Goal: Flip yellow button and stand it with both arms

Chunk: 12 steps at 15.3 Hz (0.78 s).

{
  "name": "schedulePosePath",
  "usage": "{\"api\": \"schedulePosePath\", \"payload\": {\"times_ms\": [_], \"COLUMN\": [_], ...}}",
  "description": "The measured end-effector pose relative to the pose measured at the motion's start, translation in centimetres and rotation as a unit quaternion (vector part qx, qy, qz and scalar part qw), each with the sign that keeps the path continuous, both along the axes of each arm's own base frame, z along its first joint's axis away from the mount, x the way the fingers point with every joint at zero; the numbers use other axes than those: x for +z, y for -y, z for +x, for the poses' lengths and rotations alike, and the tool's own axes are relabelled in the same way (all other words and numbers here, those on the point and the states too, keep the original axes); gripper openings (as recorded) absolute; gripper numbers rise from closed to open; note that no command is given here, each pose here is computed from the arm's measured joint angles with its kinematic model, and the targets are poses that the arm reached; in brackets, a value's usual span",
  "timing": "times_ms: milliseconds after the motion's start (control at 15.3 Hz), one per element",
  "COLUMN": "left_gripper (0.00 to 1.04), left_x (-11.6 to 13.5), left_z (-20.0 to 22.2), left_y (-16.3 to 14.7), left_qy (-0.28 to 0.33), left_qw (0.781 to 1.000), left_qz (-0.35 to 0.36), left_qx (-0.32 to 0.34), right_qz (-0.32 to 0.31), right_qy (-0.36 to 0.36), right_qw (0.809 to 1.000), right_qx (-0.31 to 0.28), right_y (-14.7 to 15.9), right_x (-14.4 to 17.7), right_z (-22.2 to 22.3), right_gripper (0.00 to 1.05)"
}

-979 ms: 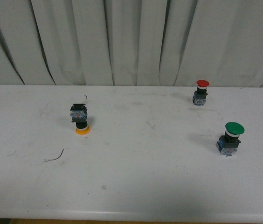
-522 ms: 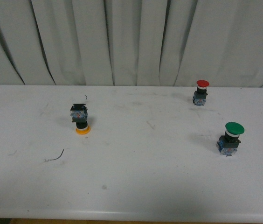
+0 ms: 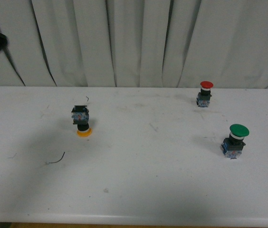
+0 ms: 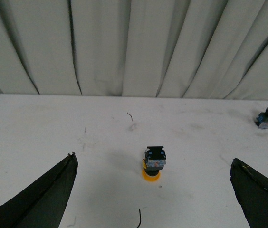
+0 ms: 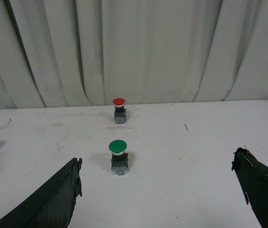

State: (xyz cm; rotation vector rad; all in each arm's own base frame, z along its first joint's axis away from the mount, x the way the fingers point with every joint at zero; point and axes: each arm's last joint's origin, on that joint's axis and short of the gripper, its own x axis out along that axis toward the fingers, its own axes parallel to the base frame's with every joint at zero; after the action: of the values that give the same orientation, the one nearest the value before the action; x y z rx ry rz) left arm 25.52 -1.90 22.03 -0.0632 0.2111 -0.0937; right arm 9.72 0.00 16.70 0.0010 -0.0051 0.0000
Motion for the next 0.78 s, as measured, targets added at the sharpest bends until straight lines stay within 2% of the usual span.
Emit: {"api": "schedulePosePath", "payload": {"times_ms": [65,261,326,653,783], "left_gripper": [0.98,0.98,0.98,0.98,0.98], "left_x": [-1.4,-4.5,-6.1,-6.5,-7.2], "left_z": [3.6,10.1,13.1,16.2,17.1], "left_y": [0.8,3.1,4.2,4.9,5.1], "left_qy": [-0.043,-0.118,-0.162,-0.209,-0.248], "left_qw": [0.999,0.992,0.986,0.977,0.968], "left_qz": [0.006,0.027,0.036,0.019,0.012], "left_qx": [-0.009,-0.027,-0.032,-0.032,-0.027], "right_qz": [0.0,0.0,0.0,0.0,0.0], "right_qy": [0.0,0.0,0.0,0.0,0.0], "right_qw": [1.0,1.0,1.0,1.0,1.0], "right_qx": [0.0,0.0,0.0,0.0,0.0], "right_y": [0.0,0.0,0.0,0.0,0.0], "right_x": [0.0,0.0,0.0,0.0,0.0], "right_z": [0.0,0.0,0.0,0.0,0.0], "right_gripper": [0.98,0.98,0.98,0.98,0.98]}}
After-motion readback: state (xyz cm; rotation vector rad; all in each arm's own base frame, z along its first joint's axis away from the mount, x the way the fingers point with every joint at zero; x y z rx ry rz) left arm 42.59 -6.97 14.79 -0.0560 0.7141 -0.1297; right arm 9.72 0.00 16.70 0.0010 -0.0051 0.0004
